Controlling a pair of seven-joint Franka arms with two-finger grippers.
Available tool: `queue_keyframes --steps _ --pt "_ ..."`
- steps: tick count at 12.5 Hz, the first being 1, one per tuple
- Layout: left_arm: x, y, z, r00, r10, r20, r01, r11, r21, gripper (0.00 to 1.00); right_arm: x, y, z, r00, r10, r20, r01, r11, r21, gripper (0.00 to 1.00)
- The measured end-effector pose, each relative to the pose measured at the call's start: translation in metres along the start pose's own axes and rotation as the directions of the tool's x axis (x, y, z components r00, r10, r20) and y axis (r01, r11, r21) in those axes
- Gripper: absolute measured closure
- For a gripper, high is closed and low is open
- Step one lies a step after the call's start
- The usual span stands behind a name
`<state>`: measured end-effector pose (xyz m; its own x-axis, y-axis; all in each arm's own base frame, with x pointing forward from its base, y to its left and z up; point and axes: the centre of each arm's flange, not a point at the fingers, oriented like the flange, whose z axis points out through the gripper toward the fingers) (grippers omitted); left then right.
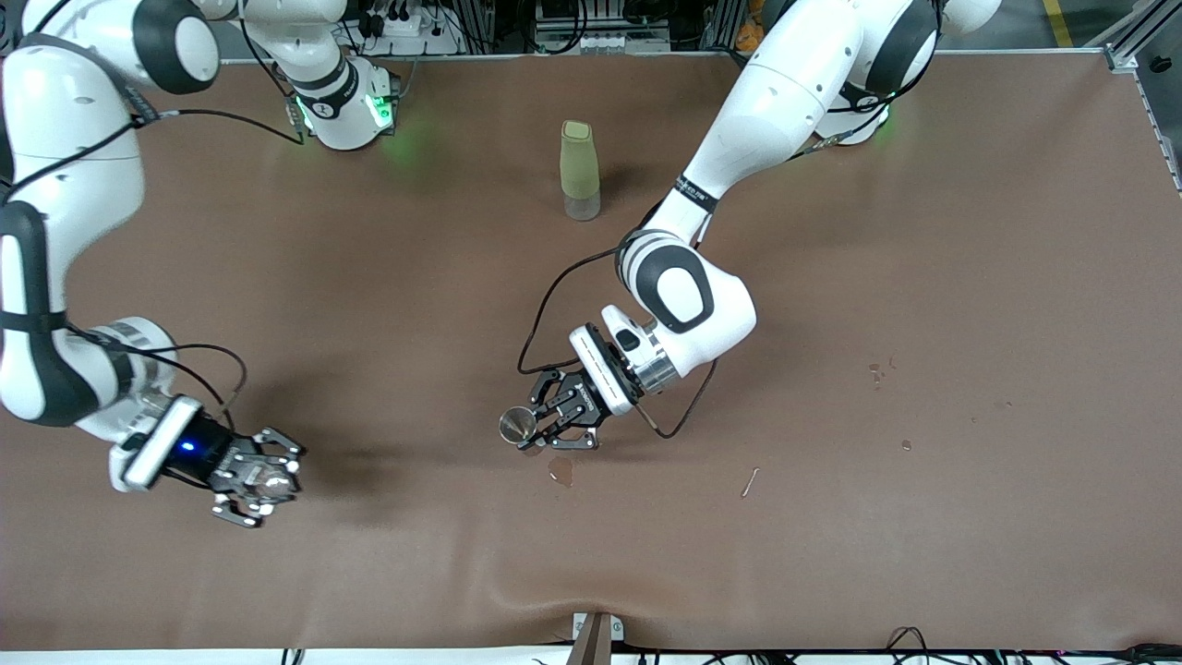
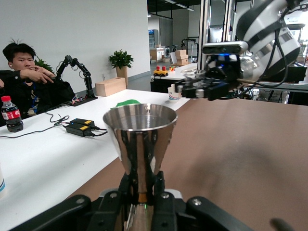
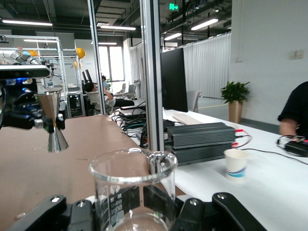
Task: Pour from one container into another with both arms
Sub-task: 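Move the beaker with the right gripper above the jigger's rim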
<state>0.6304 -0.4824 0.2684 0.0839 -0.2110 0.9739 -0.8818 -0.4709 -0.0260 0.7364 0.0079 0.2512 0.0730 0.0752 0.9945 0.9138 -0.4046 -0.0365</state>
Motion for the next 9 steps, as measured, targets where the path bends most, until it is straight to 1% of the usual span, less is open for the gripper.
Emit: queue_keyframes --steps 2,4,7,8,9 --pt "0.0 -0.002 -0.001 1.0 0.002 0.001 -0.002 1.0 0.003 0.79 0.019 -0.015 0.055 0.999 0.037 0.036 -0.038 0.999 0.019 0.88" --pt "-0.001 0.0 0.0 1.0 0.003 0.002 -0.003 1.0 0.001 0.79 0.032 -0.041 0.111 0.994 0.088 0.067 -0.092 0.994 0.051 0.88" --pt "-0.002 0.0 0.0 1.0 0.003 0.003 -0.003 1.0 0.0 0.79 0.074 -0.081 0.182 0.971 0.223 0.081 -0.232 0.965 0.12 0.88" --pt "-0.002 0.0 0.0 1.0 0.003 0.004 -0.003 1.0 0.001 0.79 0.084 -0.095 0.201 0.964 0.252 0.09 -0.263 0.955 0.136 0.88" --pt "-0.002 0.0 0.0 1.0 0.003 0.004 -0.003 1.0 0.001 0.79 0.089 -0.108 0.219 0.959 0.265 0.105 -0.277 0.952 0.131 0.88"
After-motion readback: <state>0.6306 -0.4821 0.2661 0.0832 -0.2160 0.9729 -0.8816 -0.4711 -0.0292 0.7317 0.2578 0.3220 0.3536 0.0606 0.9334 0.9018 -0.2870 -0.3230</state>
